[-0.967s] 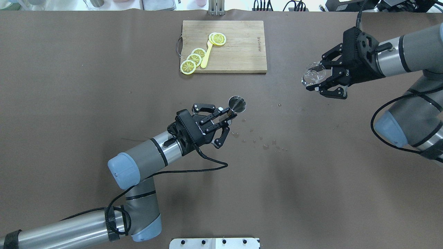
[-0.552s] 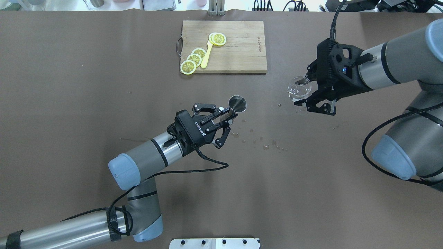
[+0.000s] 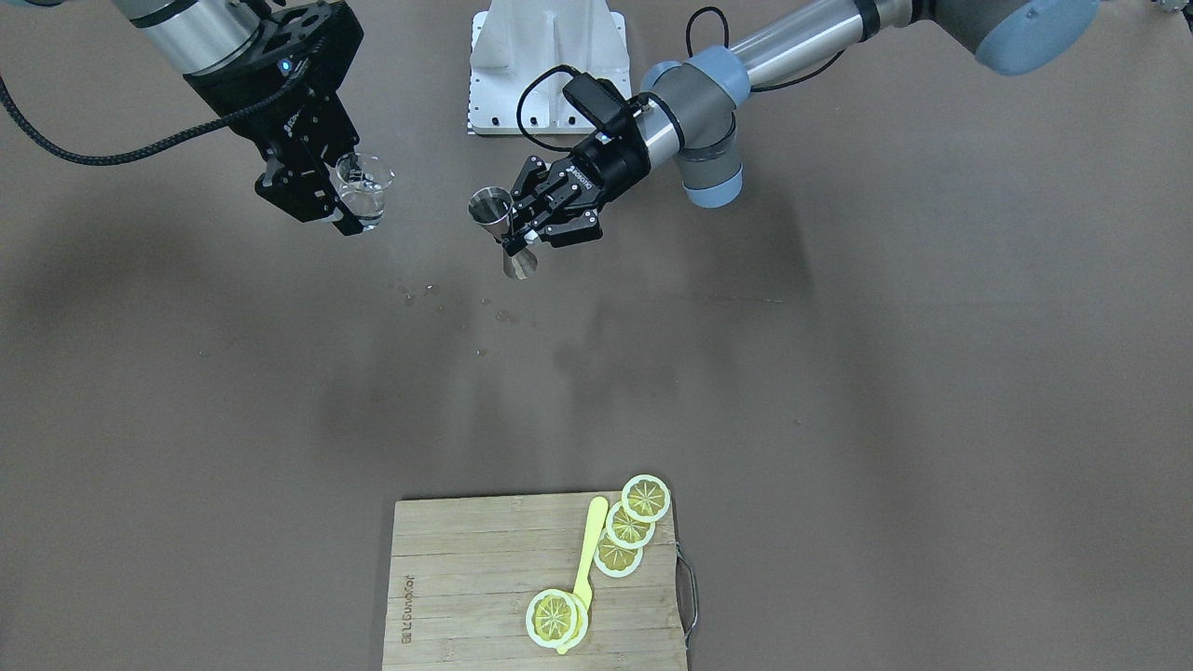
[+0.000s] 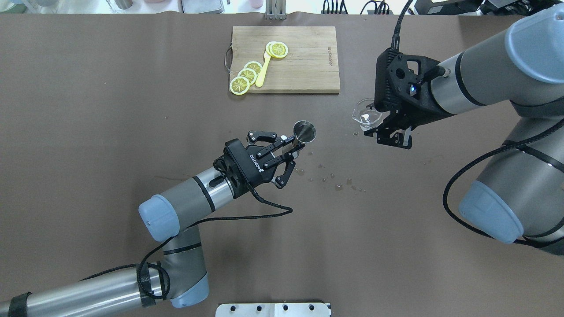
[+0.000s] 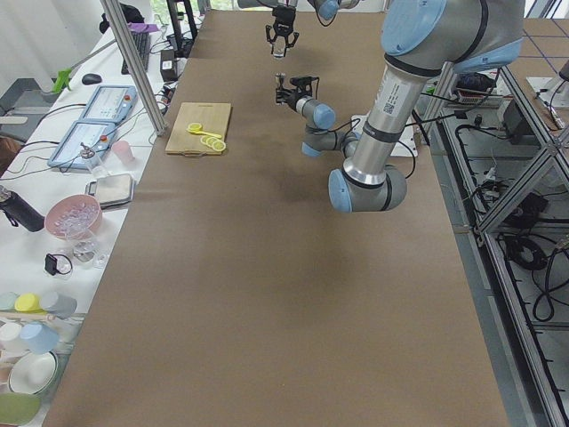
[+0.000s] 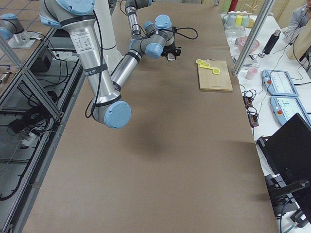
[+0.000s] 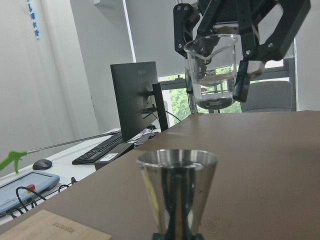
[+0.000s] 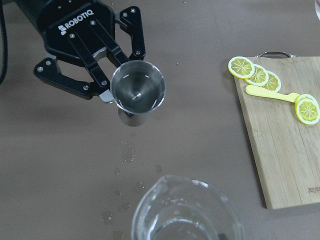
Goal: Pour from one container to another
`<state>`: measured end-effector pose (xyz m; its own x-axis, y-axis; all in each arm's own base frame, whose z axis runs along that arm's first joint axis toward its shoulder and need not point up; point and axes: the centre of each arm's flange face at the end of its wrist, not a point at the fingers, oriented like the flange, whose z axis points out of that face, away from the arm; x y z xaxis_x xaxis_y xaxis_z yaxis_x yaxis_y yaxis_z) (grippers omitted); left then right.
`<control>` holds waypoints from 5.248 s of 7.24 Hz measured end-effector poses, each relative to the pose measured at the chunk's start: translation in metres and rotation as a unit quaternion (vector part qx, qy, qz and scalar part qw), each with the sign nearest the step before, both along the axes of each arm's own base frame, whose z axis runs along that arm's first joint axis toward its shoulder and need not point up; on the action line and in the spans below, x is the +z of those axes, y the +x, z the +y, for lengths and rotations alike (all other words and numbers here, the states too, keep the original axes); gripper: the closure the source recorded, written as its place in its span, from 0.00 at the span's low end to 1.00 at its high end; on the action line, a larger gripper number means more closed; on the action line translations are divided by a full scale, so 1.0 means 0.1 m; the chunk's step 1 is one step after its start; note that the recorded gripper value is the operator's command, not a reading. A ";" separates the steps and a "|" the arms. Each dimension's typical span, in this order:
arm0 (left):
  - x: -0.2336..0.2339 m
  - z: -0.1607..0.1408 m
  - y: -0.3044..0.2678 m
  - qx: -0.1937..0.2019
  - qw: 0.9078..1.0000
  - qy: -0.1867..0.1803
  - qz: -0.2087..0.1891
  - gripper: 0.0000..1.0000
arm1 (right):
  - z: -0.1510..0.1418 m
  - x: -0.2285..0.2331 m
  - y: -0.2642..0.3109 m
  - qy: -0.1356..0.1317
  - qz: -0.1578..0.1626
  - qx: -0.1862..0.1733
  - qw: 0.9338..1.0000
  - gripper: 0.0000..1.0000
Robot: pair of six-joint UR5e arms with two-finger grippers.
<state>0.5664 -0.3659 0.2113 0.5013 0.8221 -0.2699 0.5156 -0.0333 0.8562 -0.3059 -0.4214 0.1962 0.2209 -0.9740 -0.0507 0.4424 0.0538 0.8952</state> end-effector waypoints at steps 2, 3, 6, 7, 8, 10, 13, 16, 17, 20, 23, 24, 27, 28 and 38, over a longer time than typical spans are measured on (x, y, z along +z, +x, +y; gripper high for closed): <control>0.01 0.00 -0.01 0.000 1.000 0.000 0.001 1.00 | 0.18 -0.06 -0.09 -0.006 0.034 0.002 0.999 1.00; 0.02 -0.01 -0.02 -0.001 1.000 0.000 0.001 1.00 | 0.20 -0.09 -0.11 -0.012 0.046 0.001 0.999 1.00; 0.02 0.00 -0.02 0.000 1.000 0.000 0.001 1.00 | 0.20 -0.21 -0.20 -0.030 0.084 0.007 0.996 1.00; 0.02 0.01 -0.03 0.000 1.000 0.000 0.002 1.00 | 0.22 -0.23 -0.24 -0.035 0.096 0.007 0.995 1.00; 0.02 0.01 -0.04 -0.001 1.000 0.000 0.002 1.00 | 0.22 -0.24 -0.27 -0.041 0.109 0.008 0.993 1.00; 0.04 0.01 -0.04 -0.001 1.000 -0.001 0.001 1.00 | 0.17 -0.28 -0.34 -0.048 0.129 0.013 0.990 1.00; 0.01 0.02 -0.02 -0.001 1.000 -0.001 0.001 1.00 | 0.14 -0.31 -0.40 -0.031 0.142 0.009 0.989 1.00; -0.01 0.02 -0.02 -0.001 1.000 -0.001 0.003 1.00 | 0.13 -0.30 -0.39 -0.023 0.144 0.006 0.989 1.00; 0.00 0.02 -0.02 -0.001 1.000 0.000 0.003 1.00 | 0.13 -0.31 -0.40 -0.022 0.143 0.005 0.989 1.00; 0.00 0.02 -0.03 -0.001 1.000 0.000 0.003 1.00 | 0.13 -0.32 -0.44 -0.024 0.144 0.003 0.989 1.00; -0.01 0.03 -0.02 0.000 1.000 0.000 0.004 1.00 | 0.05 -0.44 -0.58 -0.031 0.141 0.001 0.990 1.00; -0.01 0.03 -0.02 0.000 1.000 0.000 0.004 1.00 | 0.02 -0.48 -0.63 -0.033 0.141 0.001 0.989 1.00; -0.01 0.03 -0.02 0.000 1.000 0.000 0.003 1.00 | -0.04 -0.59 -0.67 -0.046 0.155 0.002 0.987 1.00; -0.01 0.03 -0.02 0.000 1.000 0.000 0.003 1.00 | -0.05 -0.63 -0.67 -0.051 0.161 0.002 0.986 1.00; -0.02 0.03 0.00 0.000 1.000 -0.001 0.000 1.00 | -0.12 -1.02 -0.81 -0.086 0.218 -0.003 0.972 1.00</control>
